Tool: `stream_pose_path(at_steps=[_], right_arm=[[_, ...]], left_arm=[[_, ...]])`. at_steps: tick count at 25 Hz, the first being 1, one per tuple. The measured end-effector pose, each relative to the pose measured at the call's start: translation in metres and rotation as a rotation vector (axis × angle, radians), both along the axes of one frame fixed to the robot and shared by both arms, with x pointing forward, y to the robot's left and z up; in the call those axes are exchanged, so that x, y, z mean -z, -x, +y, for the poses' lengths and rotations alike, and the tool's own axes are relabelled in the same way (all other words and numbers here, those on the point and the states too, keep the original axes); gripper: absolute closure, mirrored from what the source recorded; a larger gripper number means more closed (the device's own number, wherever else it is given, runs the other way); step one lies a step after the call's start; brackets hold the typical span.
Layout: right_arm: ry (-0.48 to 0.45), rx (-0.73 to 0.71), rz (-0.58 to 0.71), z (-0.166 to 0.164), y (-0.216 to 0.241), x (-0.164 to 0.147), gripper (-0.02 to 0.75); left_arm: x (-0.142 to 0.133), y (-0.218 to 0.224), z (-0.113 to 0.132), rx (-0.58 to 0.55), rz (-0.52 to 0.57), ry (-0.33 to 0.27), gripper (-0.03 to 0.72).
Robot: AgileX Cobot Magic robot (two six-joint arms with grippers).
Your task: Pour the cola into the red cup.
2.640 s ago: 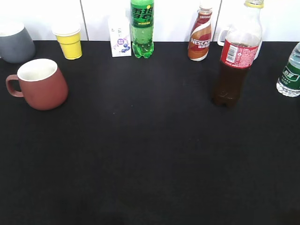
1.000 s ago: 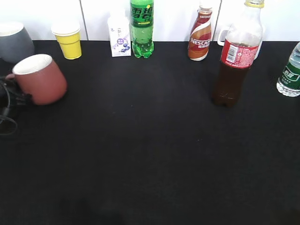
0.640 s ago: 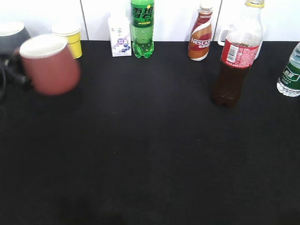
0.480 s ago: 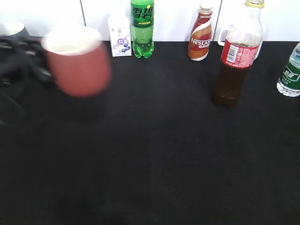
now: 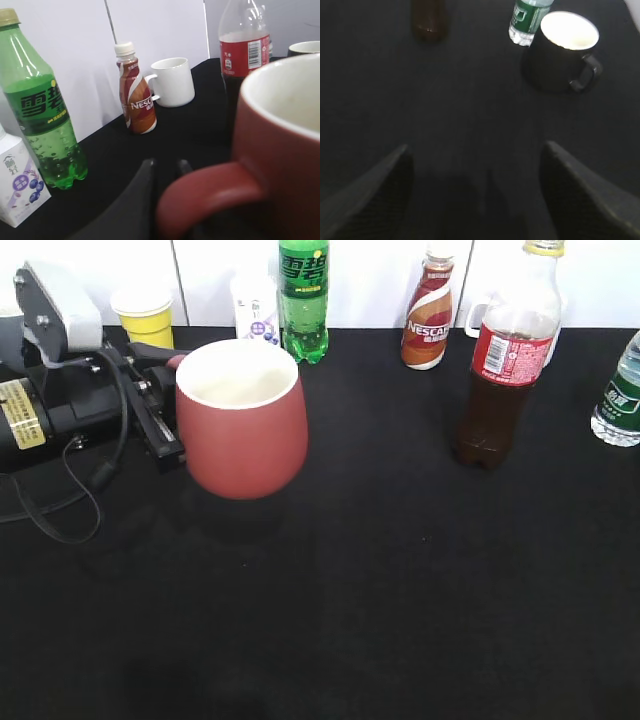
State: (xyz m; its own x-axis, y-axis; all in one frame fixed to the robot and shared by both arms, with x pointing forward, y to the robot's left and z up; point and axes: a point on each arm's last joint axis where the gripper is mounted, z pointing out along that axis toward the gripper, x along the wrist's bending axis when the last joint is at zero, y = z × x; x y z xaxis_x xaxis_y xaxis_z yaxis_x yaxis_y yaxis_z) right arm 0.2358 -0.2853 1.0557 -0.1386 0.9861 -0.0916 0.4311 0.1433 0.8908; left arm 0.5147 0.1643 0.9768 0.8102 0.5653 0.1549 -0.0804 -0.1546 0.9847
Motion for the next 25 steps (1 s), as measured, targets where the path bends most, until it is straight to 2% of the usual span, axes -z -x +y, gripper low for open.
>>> stream_pose_path(at_steps=[1,3,4,6,8,10,12,15,18,22,25], right_arm=[[-0.015,-0.001,-0.035,0.0,-0.005,-0.009,0.144],[-0.095,0.022,-0.291,-0.001,-0.03,-0.05,0.144],[-0.111,0.043,-0.364,-0.004,-0.049,-0.066,0.144],[-0.093,0.064,-0.453,-0.009,-0.09,-0.089,0.144],[-0.07,0.094,-0.457,-0.015,-0.128,-0.089,0.144],[-0.073,0.107,-0.373,-0.016,-0.159,-0.071,0.144],[-0.065,0.092,-0.299,-0.007,-0.184,-0.033,0.144],[-0.006,-0.064,-0.309,0.032,-0.197,-0.001,0.144],[-0.039,-0.095,-0.275,0.054,-0.209,0.033,0.144],[-0.099,-0.206,-0.2,0.073,-0.221,0.063,0.144],[-0.099,-0.217,-0.132,0.079,-0.231,0.087,0.144]], left_arm=[[0.0,0.0,0.0,0.0,0.001,-0.001,0.613],[0.0,0.0,0.0,0.0,0.001,-0.001,0.613],[0.0,0.0,0.0,-0.001,0.001,0.0,0.613],[0.0,0.0,0.0,-0.001,0.001,0.0,0.613],[0.0,0.0,0.0,-0.003,0.002,0.001,0.613],[0.0,0.0,0.0,-0.004,0.002,0.001,0.613],[0.0,0.0,0.0,-0.004,0.002,0.001,0.613],[0.0,0.0,0.0,-0.005,0.003,0.002,0.613],[0.0,0.0,0.0,-0.006,0.005,0.0,0.613],[0.001,0.0,0.0,-0.007,0.007,-0.003,0.613],[0.001,-0.001,0.0,-0.008,0.008,-0.004,0.613]])
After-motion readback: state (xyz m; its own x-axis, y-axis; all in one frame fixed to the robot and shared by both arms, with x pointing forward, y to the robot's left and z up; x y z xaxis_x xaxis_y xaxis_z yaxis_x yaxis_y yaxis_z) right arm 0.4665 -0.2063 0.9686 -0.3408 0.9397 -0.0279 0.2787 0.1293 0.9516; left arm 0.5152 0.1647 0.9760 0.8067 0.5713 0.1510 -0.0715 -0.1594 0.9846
